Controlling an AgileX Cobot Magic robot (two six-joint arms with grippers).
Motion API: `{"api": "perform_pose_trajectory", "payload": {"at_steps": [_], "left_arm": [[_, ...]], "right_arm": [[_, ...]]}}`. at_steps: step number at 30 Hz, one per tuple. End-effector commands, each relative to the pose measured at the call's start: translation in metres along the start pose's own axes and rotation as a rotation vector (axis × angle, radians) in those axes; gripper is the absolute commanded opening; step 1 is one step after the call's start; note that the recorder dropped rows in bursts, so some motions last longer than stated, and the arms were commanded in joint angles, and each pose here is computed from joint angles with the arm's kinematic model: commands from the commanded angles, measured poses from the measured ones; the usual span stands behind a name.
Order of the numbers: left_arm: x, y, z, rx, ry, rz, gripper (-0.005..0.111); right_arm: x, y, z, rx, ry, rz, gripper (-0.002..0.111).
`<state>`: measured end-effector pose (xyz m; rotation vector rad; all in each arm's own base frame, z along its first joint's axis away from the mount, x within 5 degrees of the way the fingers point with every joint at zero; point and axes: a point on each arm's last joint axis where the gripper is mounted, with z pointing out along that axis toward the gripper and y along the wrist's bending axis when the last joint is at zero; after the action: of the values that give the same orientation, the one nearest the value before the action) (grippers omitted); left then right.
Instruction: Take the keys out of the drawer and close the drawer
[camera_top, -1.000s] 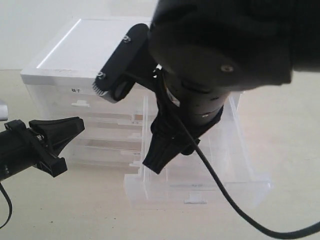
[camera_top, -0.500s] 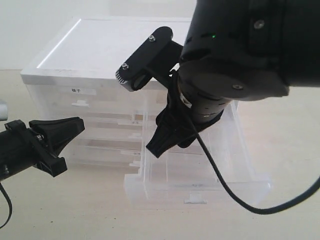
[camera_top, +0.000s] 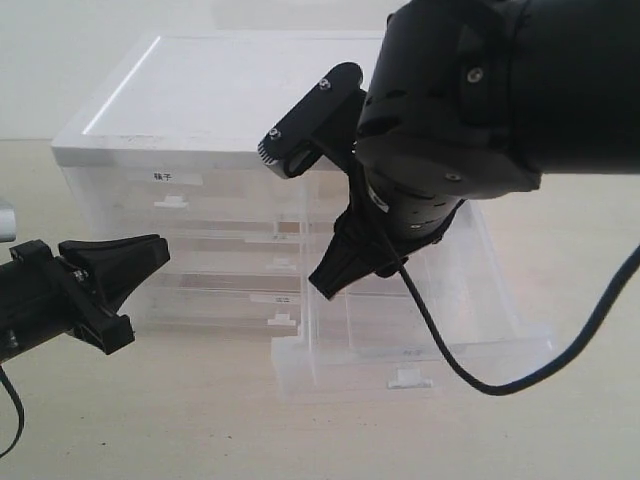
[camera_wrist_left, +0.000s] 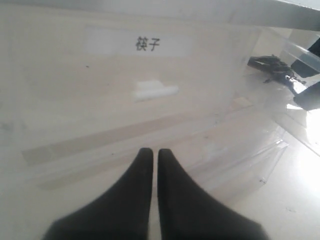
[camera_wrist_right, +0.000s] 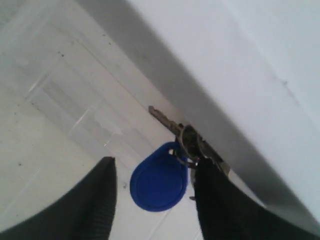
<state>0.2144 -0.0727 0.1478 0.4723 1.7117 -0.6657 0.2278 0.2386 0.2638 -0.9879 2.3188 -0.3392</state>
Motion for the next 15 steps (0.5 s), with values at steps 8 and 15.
{"api": "perform_pose_trajectory", "payload": {"at_steps": [8, 15], "left_arm": [[0.000, 0.000, 0.001, 0.006, 0.001, -0.011, 0.005], [0.000, 0.000, 0.001, 0.006, 0.001, -0.011, 0.005]], "right_arm": [[0.006, 0.008, -0.005, -0.091, -0.008, -0.064, 0.000], [0.006, 0.022, -0.042, -0.143, -0.104, -0.116, 0.000]]}}
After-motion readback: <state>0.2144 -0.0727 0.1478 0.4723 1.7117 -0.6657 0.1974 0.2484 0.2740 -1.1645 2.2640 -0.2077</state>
